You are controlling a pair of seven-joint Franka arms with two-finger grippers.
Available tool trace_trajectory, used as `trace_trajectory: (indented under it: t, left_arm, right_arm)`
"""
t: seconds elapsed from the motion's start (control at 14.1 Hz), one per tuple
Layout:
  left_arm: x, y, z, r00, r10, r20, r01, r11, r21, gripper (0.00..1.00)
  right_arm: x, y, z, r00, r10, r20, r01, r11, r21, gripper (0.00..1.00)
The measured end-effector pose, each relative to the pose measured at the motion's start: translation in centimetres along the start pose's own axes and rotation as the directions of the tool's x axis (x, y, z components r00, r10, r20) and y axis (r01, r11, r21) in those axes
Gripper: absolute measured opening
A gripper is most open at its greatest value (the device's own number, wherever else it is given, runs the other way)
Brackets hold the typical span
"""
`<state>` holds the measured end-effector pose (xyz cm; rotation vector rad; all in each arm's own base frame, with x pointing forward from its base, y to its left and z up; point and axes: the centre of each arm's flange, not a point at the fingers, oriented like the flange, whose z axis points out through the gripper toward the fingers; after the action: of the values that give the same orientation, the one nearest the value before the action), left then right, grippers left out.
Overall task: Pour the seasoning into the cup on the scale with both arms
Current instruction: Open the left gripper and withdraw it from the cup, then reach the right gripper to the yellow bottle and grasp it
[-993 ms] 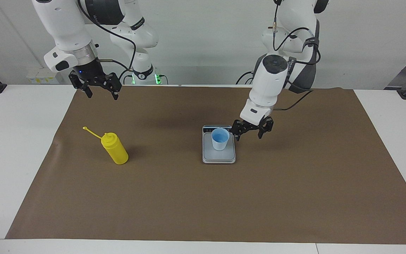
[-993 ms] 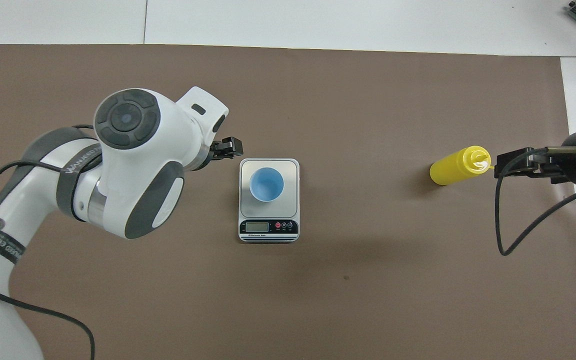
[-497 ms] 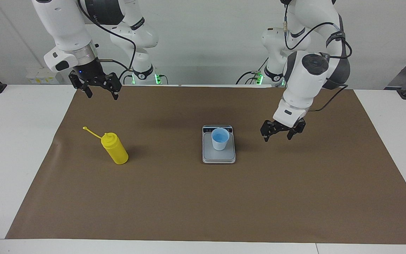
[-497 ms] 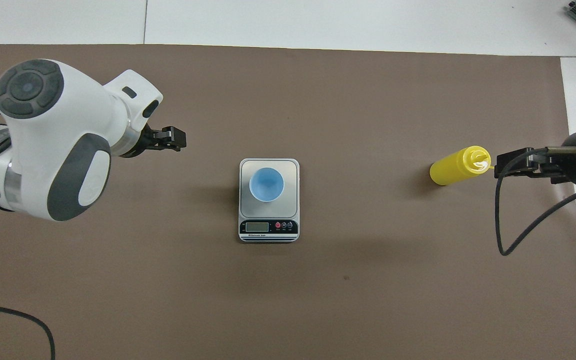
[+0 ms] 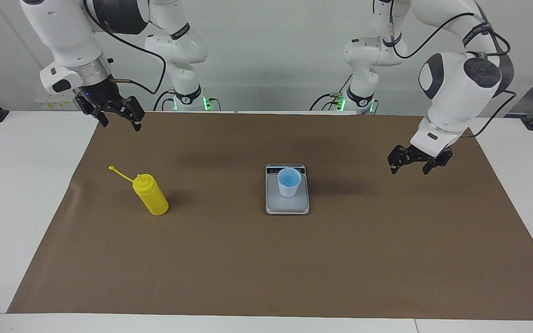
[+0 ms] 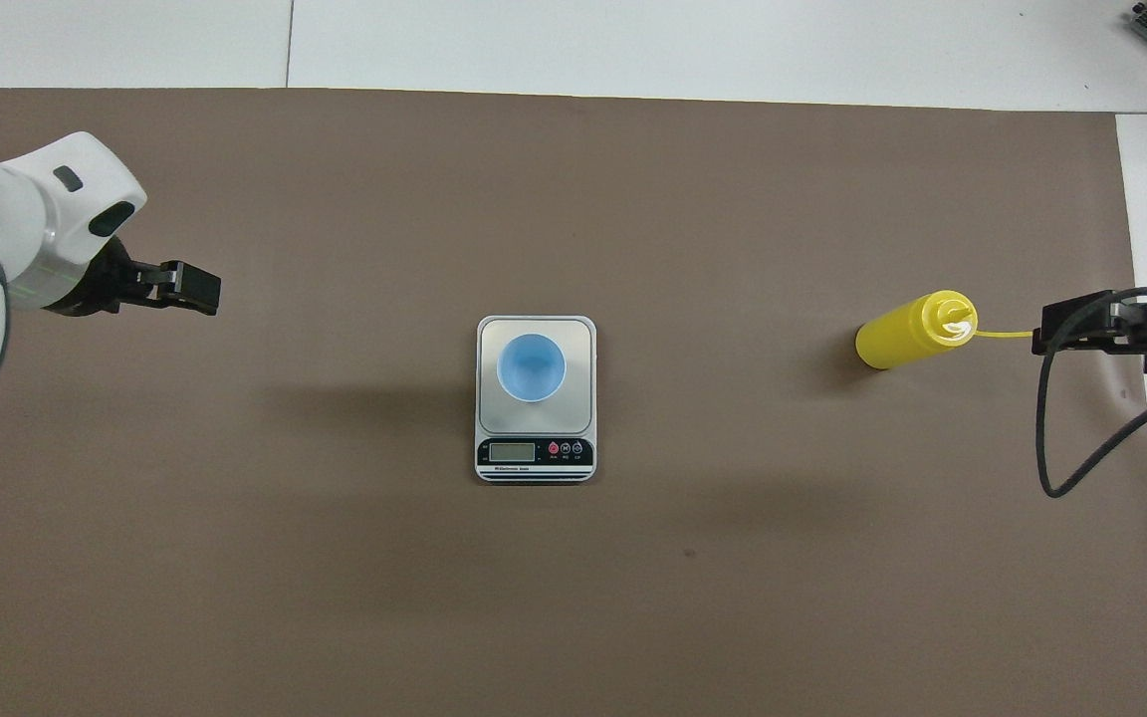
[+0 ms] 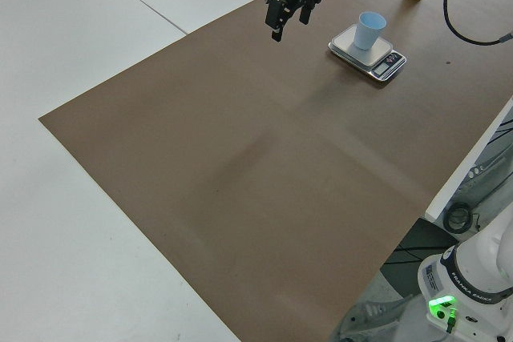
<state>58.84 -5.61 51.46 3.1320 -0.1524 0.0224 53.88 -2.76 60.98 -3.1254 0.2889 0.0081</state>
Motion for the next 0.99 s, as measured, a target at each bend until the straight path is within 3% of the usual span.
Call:
trace_trajectory:
  t: [0.5, 0.78, 0.99]
  left_arm:
    - [-2.2, -6.6, -3.9, 0.998, 0.048, -0.029, -0.048, 0.999, 0.011, 1.0]
    - [-2.9, -4.9, -7.6, 0.997, 0.067, -0.033, -0.067, 0.998, 0.008, 1.0]
    - [-3.6, -3.5, -9.8, 0.998, 0.062, 0.001, -0.062, 0.998, 0.0, 1.0]
  right_arm:
    - [-0.2, -0.6, 0.2, 1.0, -0.017, 0.01, 0.017, 1.0, -0.002, 1.0]
    - [0.1, -0.4, 0.4, 0.985, -0.171, -0.009, 0.171, 0.985, 0.0, 1.0]
    - [0.6, 0.5, 0.7, 0.956, -0.293, -0.036, 0.293, 0.956, 0.004, 1.0]
